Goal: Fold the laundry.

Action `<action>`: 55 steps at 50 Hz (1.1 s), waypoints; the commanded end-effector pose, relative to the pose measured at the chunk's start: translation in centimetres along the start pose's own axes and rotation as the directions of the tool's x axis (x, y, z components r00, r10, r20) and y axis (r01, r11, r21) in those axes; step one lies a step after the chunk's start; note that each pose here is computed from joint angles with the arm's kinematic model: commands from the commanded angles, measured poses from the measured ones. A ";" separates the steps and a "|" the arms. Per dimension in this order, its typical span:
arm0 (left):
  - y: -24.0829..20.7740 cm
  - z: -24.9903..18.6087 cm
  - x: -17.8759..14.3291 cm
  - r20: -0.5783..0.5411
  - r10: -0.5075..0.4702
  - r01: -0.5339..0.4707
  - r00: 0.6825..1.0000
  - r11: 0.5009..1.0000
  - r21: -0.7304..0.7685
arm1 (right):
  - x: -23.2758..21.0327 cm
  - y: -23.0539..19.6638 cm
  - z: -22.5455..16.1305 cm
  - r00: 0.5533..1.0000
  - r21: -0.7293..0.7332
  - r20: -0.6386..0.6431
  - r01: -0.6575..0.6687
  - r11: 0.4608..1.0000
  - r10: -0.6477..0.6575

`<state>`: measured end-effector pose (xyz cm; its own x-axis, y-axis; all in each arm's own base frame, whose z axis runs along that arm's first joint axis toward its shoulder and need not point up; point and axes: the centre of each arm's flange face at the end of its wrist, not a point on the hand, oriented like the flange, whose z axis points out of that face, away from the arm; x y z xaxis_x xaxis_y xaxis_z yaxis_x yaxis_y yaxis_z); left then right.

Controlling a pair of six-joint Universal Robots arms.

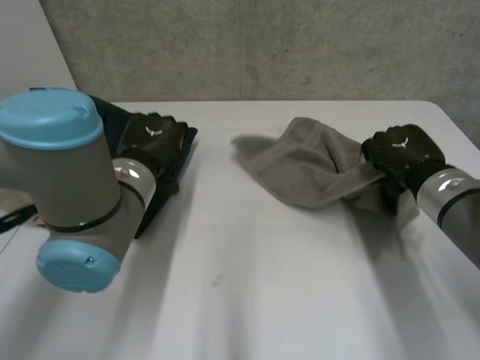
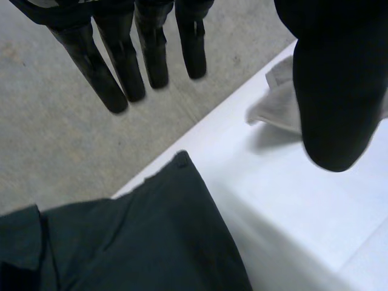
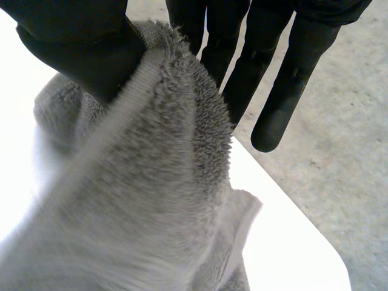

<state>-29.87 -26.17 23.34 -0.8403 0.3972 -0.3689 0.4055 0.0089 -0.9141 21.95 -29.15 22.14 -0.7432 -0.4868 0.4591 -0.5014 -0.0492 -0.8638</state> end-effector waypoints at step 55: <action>-4.4 12.8 -28.5 0.704 0.177 -0.346 0.688 0.932 0.104 | -3.6 -1.2 -1.4 0.999 0.053 0.043 0.001 0.999 -0.004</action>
<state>-14.67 -47.23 36.11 -0.8091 -0.3200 -0.4929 0.5793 -0.2940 -0.7602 24.47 -26.26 21.84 -0.7248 -0.5188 0.4534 -0.4783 -0.0948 -0.8731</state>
